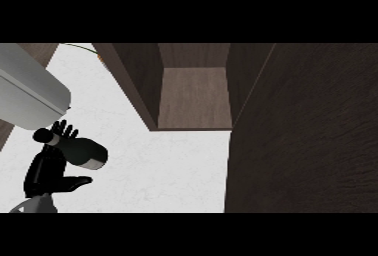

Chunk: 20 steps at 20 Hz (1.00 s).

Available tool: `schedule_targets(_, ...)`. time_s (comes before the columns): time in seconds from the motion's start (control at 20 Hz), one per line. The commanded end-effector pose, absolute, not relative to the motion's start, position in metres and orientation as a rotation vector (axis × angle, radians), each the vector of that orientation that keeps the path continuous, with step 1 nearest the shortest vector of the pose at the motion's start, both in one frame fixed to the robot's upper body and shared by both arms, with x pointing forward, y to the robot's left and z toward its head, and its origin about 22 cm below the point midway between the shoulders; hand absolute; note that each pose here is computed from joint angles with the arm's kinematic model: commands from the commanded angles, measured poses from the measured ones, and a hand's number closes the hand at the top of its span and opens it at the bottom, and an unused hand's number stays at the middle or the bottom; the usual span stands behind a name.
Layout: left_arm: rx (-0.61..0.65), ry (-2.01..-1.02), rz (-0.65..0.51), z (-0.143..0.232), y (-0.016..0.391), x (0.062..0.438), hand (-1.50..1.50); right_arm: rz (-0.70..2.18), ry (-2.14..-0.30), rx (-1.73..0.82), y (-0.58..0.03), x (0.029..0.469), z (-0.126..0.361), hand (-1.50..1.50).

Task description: Pick up the wine, place it into the cabinet and close the cabinet

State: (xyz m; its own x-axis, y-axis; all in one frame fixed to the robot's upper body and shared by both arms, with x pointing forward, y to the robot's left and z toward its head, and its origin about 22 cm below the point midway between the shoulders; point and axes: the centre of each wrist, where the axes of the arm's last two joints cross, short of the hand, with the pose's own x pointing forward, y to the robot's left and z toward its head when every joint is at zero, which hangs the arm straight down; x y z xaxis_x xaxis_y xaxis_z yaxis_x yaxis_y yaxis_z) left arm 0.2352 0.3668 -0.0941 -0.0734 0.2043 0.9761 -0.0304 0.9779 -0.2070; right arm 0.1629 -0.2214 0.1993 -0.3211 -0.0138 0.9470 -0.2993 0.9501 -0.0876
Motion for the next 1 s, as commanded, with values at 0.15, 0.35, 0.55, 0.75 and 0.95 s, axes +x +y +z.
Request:
schedule_targets(0.15,-0.156,-1.606,0.216,-0.106,0.361,0.245,-1.5,0.295,-1.95,0.273,-0.224,0.131,0.219,-1.5)
schedule_targets(0.35,-0.158,-1.65,0.267,-0.117,0.352,0.251,-1.5,0.326,-1.943,0.269,-0.234,0.123,0.219,-1.5)
schedule_targets(0.55,-0.241,-1.641,0.264,-0.107,0.357,0.253,-1.5,0.281,-1.959,0.29,-0.223,0.125,0.222,-1.5)
schedule_targets(0.75,-0.342,-1.625,0.221,-0.119,0.367,0.243,1.5,0.294,-1.936,0.271,-0.22,0.123,0.216,-1.5)
schedule_targets(0.95,-0.324,-1.649,0.104,-0.116,0.348,0.245,1.5,0.281,-1.936,0.261,-0.224,0.134,0.212,-1.5)
